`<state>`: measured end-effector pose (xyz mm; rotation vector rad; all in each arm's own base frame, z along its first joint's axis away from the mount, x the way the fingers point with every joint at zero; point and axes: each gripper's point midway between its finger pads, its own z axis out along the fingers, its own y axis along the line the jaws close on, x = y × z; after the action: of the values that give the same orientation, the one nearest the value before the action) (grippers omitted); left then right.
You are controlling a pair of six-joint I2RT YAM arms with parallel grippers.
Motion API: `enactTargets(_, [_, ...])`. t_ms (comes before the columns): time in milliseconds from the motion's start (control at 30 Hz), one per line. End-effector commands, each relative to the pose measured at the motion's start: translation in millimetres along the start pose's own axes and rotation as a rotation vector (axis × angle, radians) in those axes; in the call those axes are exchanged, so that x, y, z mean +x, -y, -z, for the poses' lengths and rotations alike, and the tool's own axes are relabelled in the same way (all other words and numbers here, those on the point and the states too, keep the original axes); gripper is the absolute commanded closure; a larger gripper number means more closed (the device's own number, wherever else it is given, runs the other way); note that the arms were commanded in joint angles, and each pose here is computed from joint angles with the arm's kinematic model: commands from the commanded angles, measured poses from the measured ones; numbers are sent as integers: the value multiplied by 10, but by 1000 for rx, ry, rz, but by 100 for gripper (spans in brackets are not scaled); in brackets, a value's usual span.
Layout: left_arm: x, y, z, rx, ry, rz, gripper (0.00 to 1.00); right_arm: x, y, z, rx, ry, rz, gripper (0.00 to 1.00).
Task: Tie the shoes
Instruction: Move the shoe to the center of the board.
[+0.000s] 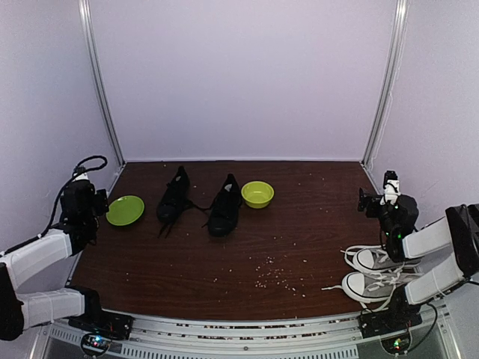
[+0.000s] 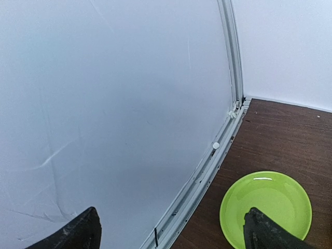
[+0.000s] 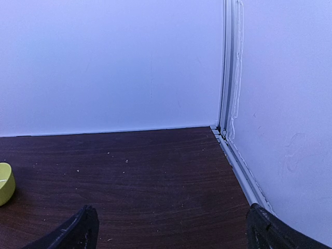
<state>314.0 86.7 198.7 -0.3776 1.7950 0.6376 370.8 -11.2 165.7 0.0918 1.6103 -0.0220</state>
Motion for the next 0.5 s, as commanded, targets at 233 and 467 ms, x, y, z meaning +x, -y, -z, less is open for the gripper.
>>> enactTargets(233, [-766,367,178,297,79,94,2,-249,-54,-39,-16,-4,25,0])
enactTargets(467, [-848,1020,518,663,95,-15,3,-1034,-725,-66,-295,-110,-290,1])
